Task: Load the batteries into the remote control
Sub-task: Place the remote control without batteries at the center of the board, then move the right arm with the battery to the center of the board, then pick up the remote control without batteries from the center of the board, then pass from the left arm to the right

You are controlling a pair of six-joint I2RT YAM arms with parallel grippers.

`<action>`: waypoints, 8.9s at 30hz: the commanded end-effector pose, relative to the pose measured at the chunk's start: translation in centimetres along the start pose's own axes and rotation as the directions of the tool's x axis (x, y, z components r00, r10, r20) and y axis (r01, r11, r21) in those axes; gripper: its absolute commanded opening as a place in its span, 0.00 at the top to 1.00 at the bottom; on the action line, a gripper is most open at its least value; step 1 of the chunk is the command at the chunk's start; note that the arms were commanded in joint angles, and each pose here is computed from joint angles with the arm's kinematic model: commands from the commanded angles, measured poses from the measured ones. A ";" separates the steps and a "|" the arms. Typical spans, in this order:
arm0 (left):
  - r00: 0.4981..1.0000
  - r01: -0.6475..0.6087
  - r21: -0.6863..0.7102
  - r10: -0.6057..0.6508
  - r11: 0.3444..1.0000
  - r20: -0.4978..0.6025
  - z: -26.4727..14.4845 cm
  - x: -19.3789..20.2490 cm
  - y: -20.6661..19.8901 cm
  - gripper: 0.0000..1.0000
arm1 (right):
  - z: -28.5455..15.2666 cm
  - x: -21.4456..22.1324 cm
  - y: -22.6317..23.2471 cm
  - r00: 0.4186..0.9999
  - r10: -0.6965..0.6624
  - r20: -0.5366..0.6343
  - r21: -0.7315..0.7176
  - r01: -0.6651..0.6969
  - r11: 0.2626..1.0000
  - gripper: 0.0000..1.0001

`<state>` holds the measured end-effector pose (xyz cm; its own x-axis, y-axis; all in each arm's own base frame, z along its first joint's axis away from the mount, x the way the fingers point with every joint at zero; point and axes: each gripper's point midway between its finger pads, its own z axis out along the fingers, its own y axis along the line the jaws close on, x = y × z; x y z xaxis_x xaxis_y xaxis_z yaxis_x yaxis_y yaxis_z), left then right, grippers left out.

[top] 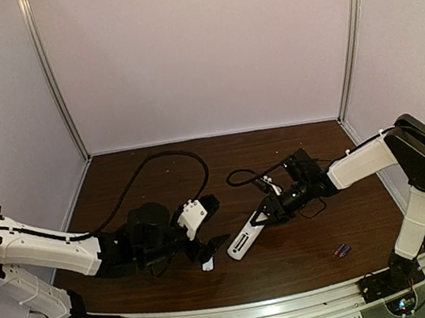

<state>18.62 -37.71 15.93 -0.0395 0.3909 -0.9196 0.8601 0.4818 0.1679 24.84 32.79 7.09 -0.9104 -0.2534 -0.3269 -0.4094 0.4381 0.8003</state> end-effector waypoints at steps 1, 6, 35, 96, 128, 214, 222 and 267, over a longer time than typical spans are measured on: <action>1.000 0.025 -0.058 -0.026 0.998 -0.005 0.5 0.6 1.2 0.20 | -0.6 -0.9 -2.4 1.000 -0.013 -0.004 0.118 0.014 0.993 0.55; 0.999 0.029 -0.058 -0.030 0.998 -0.025 1.2 1.1 1.1 0.20 | -0.8 -1.1 -4.3 1.000 -0.018 -0.004 0.215 0.018 0.976 0.44; 0.991 0.020 -0.033 -0.016 0.999 0.136 2.2 -1.2 0.5 0.19 | -21.4 11.8 -3.9 0.842 0.275 0.464 0.678 -0.537 0.502 0.31; 0.970 -0.013 -0.145 0.048 0.989 0.238 -1.0 -1.3 2.5 0.17 | -14.6 18.2 -10.2 0.489 0.590 0.643 0.511 -0.847 0.145 0.57; 0.966 0.112 -0.371 -0.014 0.922 0.258 -7.0 -2.1 9.3 0.17 | 0.4 8.0 -6.2 0.860 0.466 0.206 0.758 -0.442 0.480 0.80; 0.780 0.107 0.060 -0.046 0.992 -0.623 11.9 12.2 2.6 0.60 | -20.8 -3.4 5.3 0.736 -0.281 0.616 0.545 -0.140 0.826 0.00; 0.886 0.135 0.011 -0.116 0.991 -0.449 13.0 5.2 5.9 0.75 | -20.7 -3.5 5.5 0.714 -0.268 0.647 0.506 -0.139 0.852 0.00; 0.980 -0.165 -0.062 0.170 0.984 0.100 6.1 -11.6 1.3 0.44 | -13.8 -5.2 14.1 0.804 -0.081 0.590 -0.080 0.158 0.984 1.00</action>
<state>23.04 -46.79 22.84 0.1485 0.4248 -0.8930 0.8451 0.4144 0.3377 25.10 28.75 26.18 -0.7531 0.2715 -0.5992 -0.5089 0.3368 0.7922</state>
